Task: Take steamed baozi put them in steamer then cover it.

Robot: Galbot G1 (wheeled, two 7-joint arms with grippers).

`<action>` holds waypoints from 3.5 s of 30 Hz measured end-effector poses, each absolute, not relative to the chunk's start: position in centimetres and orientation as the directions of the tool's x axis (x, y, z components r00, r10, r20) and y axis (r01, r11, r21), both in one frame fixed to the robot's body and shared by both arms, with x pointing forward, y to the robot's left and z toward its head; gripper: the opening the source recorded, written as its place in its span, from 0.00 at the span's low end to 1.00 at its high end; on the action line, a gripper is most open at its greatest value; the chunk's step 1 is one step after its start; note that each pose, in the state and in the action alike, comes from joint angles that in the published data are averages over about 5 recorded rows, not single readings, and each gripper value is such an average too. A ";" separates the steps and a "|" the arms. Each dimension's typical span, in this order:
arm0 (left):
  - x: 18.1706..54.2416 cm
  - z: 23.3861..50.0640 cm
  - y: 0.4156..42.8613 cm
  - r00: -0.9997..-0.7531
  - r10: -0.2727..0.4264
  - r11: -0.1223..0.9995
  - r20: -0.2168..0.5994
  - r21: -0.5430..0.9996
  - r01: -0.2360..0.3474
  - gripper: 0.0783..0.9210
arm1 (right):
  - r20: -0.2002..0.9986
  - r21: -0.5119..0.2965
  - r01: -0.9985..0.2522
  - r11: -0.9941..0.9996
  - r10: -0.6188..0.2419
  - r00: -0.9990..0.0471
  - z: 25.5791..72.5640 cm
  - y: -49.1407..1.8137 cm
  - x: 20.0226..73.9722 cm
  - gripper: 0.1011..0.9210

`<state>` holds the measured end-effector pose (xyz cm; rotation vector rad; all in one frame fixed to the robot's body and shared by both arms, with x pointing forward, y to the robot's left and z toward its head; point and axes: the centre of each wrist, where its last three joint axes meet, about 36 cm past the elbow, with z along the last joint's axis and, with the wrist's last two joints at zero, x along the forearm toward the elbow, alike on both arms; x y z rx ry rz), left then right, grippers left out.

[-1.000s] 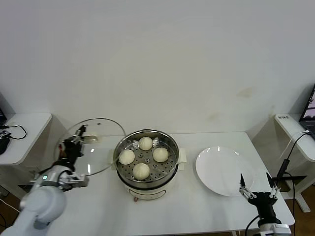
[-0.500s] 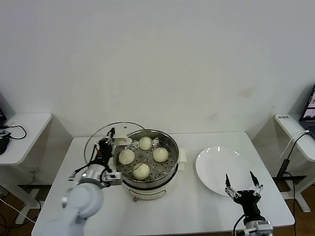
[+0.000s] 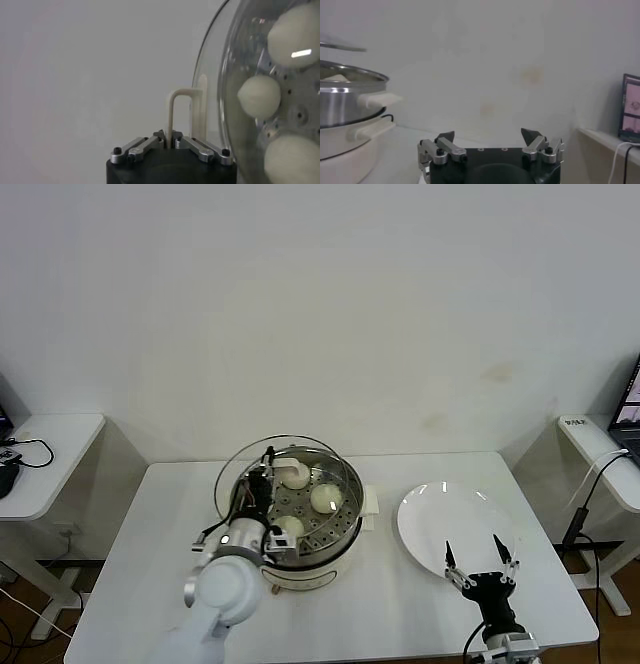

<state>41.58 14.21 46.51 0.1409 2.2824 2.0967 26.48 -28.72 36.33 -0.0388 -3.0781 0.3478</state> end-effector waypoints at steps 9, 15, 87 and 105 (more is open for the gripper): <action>41.5 45.4 11.9 -0.993 0.107 0.085 0.054 0.994 0.064 0.08 | 0.043 -0.225 0.015 0.974 0.026 -0.999 36.2 -28.7 26.5 0.88; 41.5 44.7 11.4 -0.992 0.108 0.078 0.066 0.994 0.074 0.08 | 0.045 -0.226 0.013 0.974 0.023 -0.999 36.1 -28.7 26.4 0.88; 29.6 46.1 21.2 -0.978 0.188 0.705 -0.088 0.705 0.072 0.88 | 0.090 -0.223 -0.075 0.972 -0.056 -0.994 35.7 -30.3 25.4 0.88; 21.3 42.2 26.6 -0.994 -0.105 0.987 0.021 0.121 -0.101 0.88 | 0.217 -0.163 -0.217 0.962 -0.180 -0.959 37.3 -29.2 22.1 0.88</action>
